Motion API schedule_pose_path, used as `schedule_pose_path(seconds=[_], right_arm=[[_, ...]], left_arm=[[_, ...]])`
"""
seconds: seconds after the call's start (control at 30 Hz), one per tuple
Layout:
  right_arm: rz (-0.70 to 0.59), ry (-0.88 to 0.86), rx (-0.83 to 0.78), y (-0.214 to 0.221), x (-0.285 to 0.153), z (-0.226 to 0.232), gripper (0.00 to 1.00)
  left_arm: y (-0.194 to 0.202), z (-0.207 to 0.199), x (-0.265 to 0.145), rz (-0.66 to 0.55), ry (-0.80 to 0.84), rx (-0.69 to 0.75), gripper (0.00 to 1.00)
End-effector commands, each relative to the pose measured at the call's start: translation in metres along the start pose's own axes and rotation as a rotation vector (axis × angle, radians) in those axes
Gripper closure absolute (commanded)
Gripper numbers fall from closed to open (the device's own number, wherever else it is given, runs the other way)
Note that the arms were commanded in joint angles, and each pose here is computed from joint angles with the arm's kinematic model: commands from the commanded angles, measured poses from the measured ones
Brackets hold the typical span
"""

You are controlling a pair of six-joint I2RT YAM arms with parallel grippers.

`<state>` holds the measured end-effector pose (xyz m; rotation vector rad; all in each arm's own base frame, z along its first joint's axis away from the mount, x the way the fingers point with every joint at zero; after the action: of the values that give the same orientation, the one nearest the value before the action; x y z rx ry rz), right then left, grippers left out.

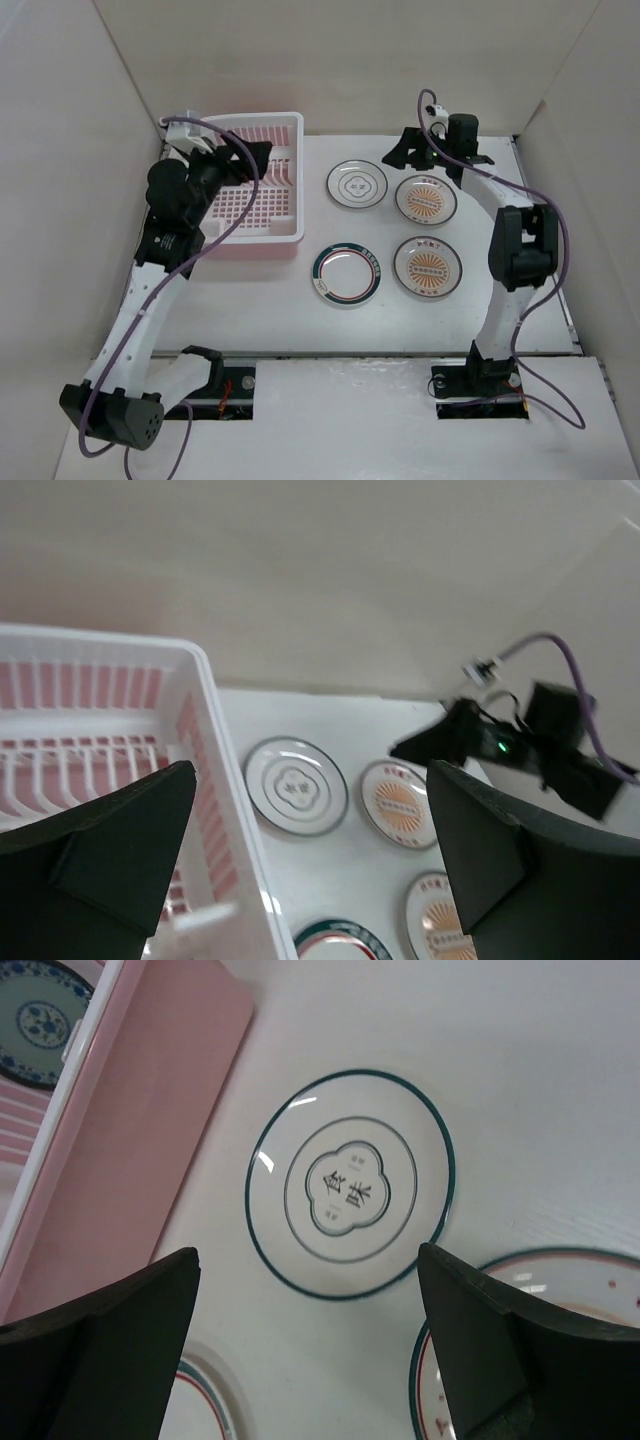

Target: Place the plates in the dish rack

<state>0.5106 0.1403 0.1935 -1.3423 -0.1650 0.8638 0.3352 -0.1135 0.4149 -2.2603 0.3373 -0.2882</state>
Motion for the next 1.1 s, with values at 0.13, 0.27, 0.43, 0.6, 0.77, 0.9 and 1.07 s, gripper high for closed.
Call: schedule_pose_path(seconds=[0.13,0.27,0.43,0.6,0.77,0.9,1.07], right_arm=[[0.034,-0.073,-0.009,-0.004,0.045,-0.032,0.08],[0.099,-0.063,0.034,0.012,0.066,-0.043,0.09],[0.169,-0.029,0.092,0.030,0.082,-0.059,0.11],[0.209,-0.047,0.125,0.047,0.093,-0.058,0.12],[0.244,-0.062,0.153,0.058,0.097,-0.059,0.17],[0.260,-0.072,0.167,0.065,0.099,-0.059,0.19],[0.279,-0.072,0.172,0.074,0.106,-0.058,0.20]], left_arm=[[0.037,-0.043,-0.034,0.082,0.162,-0.087,0.01],[0.034,-0.046,-0.048,0.064,0.130,-0.086,0.01],[0.036,-0.058,-0.060,0.087,0.175,-0.087,0.01],[0.037,-0.057,-0.063,0.095,0.168,-0.087,0.01],[0.035,-0.060,-0.064,0.094,0.181,-0.087,0.01],[0.033,-0.062,-0.067,0.087,0.187,-0.087,0.01],[0.033,-0.063,-0.070,0.093,0.194,-0.087,0.01]])
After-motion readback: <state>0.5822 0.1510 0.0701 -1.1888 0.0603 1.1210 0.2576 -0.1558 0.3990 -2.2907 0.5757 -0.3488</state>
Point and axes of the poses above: each gripper's point midway between its finger pads, its own x axis out along the fingers, its own z axis along the line the jaws close on, y = z × x, the point moved 2 cm from there along -x, back along the fingers, and after that the axes turned 14 degrees about -x, right-handed, at the moved point
